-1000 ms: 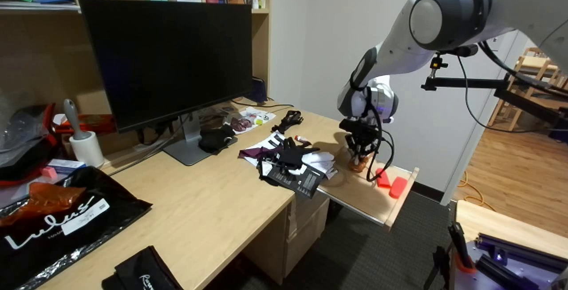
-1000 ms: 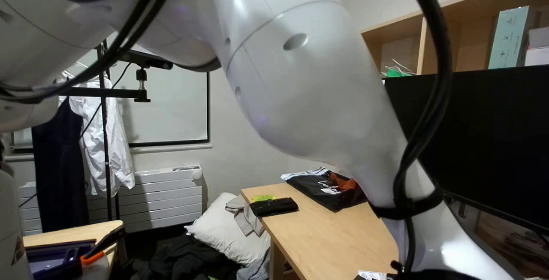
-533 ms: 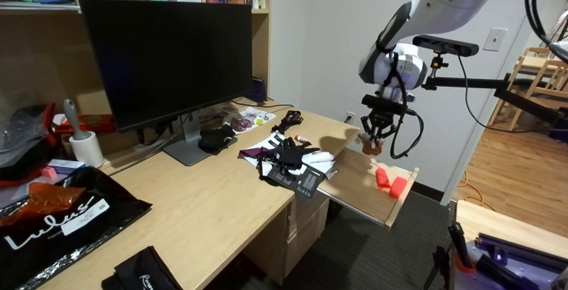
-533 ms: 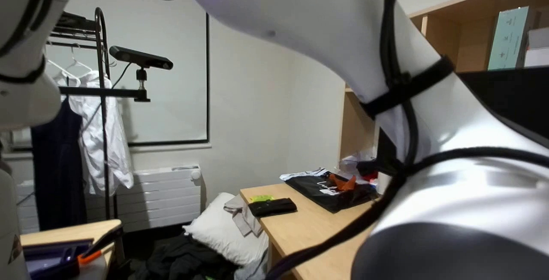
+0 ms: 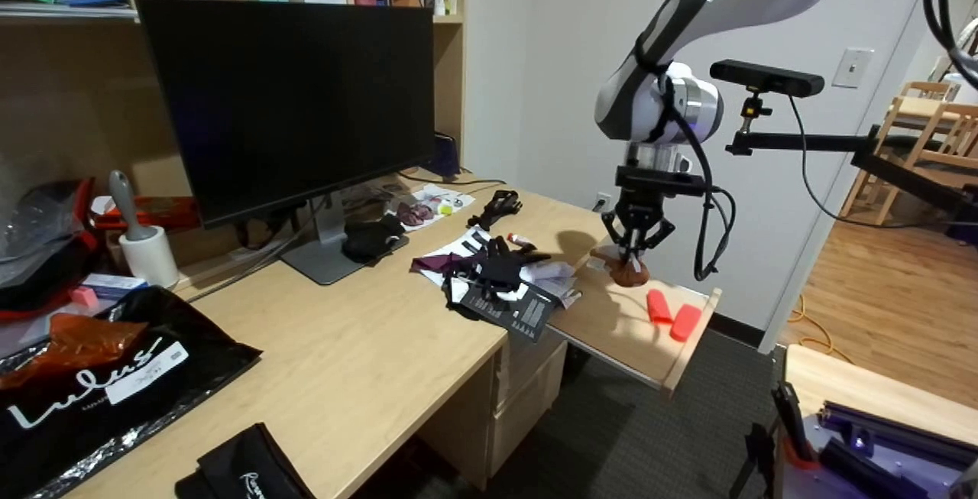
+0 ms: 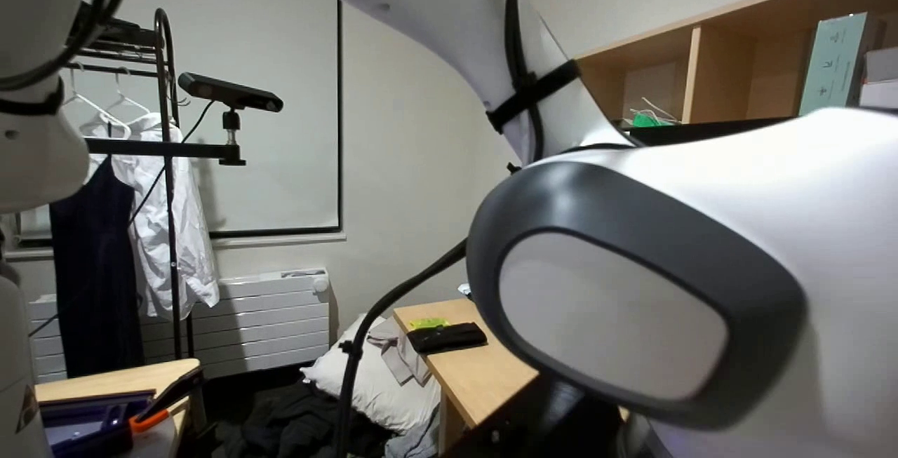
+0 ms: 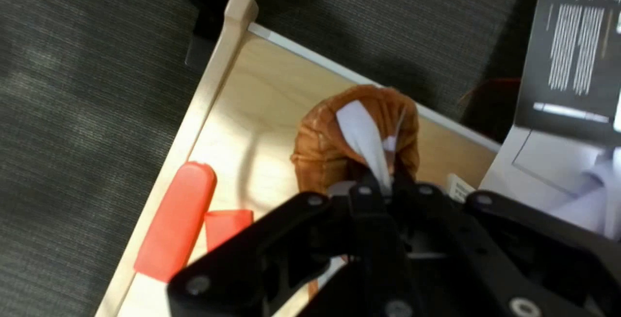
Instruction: Pick the object on the drawer tray and put it on the counter
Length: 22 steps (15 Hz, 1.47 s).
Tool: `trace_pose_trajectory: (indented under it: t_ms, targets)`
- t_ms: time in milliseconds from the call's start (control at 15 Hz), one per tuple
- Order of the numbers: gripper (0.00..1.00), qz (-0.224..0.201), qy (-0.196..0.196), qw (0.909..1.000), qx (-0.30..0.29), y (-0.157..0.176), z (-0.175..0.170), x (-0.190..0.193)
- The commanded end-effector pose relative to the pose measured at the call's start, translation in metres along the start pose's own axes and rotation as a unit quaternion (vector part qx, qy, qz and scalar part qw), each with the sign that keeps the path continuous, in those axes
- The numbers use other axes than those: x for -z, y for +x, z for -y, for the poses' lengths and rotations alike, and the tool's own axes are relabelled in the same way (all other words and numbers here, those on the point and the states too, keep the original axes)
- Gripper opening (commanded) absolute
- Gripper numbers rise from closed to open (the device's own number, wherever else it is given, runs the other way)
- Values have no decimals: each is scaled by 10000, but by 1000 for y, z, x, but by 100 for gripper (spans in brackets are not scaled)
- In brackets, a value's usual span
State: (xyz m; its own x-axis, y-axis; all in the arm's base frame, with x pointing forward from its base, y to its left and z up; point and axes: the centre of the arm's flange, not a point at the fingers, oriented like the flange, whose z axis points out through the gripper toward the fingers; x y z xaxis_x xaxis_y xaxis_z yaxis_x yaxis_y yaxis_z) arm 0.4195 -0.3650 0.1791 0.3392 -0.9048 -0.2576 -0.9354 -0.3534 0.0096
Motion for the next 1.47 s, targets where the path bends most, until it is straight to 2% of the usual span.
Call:
trace_pose_trajectory:
  t_ms: [0, 200, 400, 533, 600, 733, 1067, 1133, 1200, 1333, 1400]
  targets:
    - [8, 84, -502, 9947, 894, -60, 33, -3]
    - [8, -14, -971, 9811, 1672, -114, 66, -8]
    - [8, -224, -1330, 9575, 2550, -167, 98, -7]
    - [8, -298, -1349, 9439, 2999, -201, 111, 5]
    - [8, -195, -1327, 9528, 2724, -167, 116, -16]
    - [10, -239, -1301, 9500, 2829, -180, 124, -12]
    - [8, -192, -1331, 9535, 2698, -168, 115, -16]
    - [8, -40, -1178, 9535, 2774, -169, 117, -18]
    - [8, -162, -1096, 9535, 2804, -172, 123, -18]
    - [8, -378, -1003, 9420, 3181, -181, 144, -17]
    - [8, -563, -902, 9329, 3441, -188, 160, -15]
